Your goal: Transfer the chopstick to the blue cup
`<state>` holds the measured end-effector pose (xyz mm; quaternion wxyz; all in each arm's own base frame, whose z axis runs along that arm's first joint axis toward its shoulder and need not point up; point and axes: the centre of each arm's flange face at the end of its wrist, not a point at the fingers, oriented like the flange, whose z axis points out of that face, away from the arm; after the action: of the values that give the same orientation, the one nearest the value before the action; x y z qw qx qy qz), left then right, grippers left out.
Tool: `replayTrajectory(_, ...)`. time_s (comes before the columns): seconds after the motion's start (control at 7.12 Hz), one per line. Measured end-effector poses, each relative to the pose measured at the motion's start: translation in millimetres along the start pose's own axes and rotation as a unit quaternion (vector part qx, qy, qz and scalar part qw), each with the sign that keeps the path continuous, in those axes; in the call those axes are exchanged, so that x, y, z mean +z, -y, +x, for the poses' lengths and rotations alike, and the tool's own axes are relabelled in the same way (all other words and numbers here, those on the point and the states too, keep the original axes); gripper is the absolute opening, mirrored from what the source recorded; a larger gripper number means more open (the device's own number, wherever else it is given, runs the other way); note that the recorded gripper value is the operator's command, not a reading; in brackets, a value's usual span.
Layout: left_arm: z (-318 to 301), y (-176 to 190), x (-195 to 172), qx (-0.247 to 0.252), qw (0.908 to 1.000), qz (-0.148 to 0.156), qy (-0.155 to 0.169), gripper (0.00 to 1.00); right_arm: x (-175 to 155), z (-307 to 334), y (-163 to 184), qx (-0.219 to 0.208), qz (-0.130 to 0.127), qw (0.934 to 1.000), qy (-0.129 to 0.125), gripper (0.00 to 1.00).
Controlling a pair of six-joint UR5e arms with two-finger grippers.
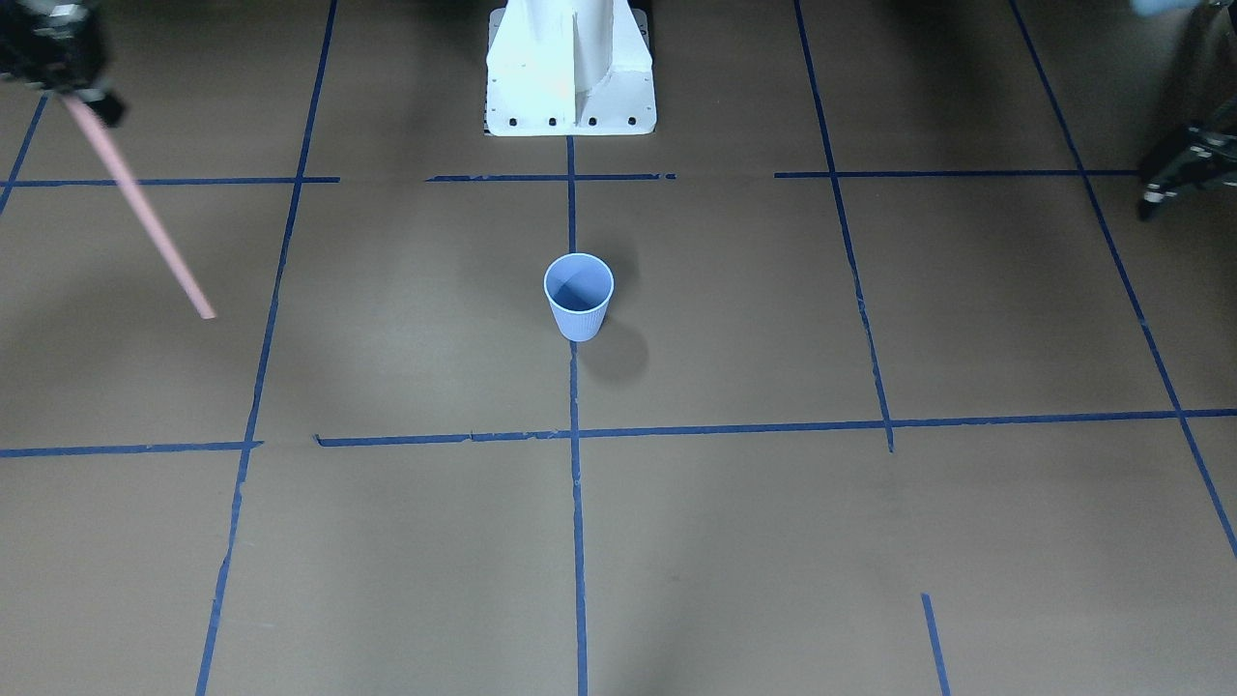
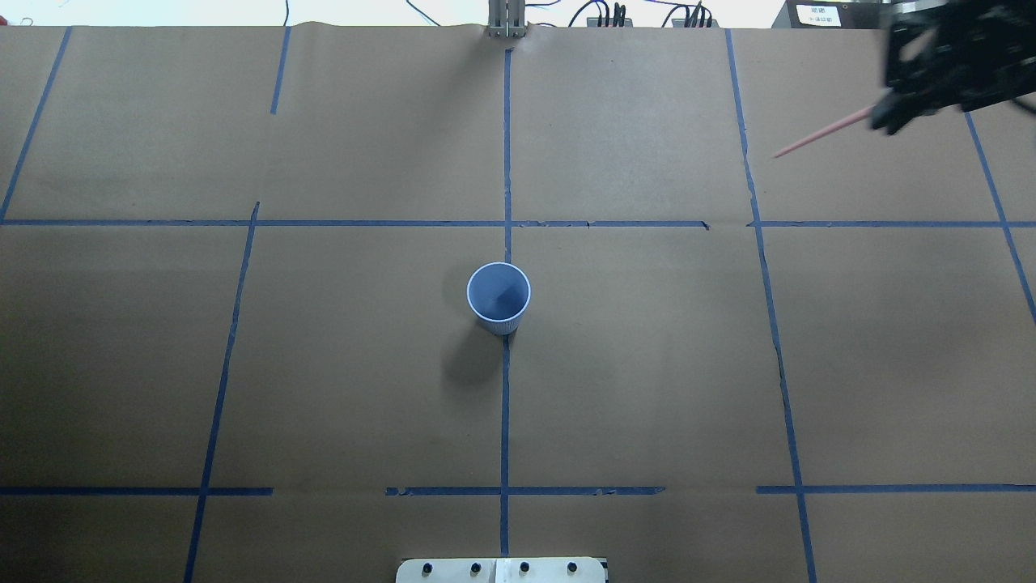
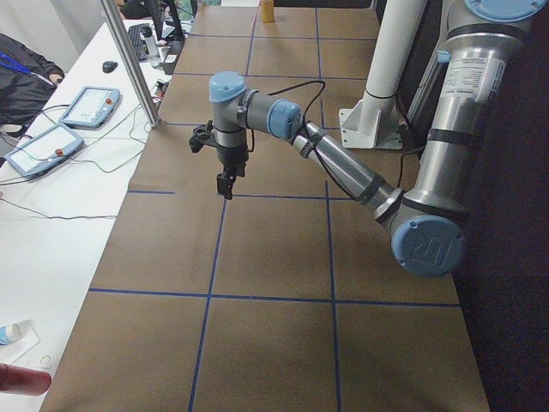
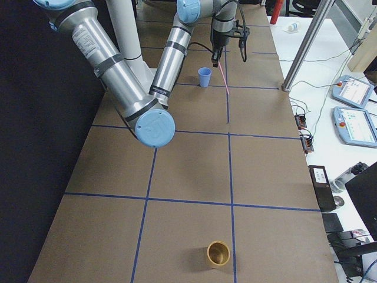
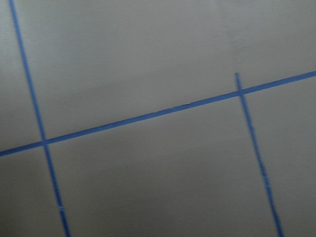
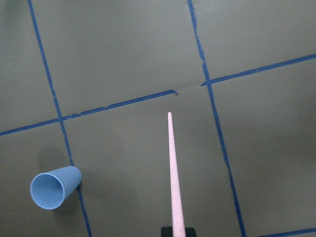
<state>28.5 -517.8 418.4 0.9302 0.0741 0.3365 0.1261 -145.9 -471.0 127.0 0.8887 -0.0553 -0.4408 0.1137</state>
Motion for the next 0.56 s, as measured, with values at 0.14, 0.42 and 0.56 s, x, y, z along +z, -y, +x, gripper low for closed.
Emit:
replayTrajectory(0.14,-41,-1,7,0.013,0.9999,-0.009,0.004,1.00,16,-40,-27,0.004,0.011,0.9999,0.012,0.01)
replayTrajectory(0.42,-97,-8,17,0.026,0.9994,-0.021,0.005,1.00,57,-111,-86,-0.018,0.032,0.9991,0.022,0.02)
replayTrajectory(0.56,-106,-9,18,0.028,0.9993,-0.023,0.005,1.00,81,-143,-113,-0.031,0.037,0.9988,0.014,0.02)
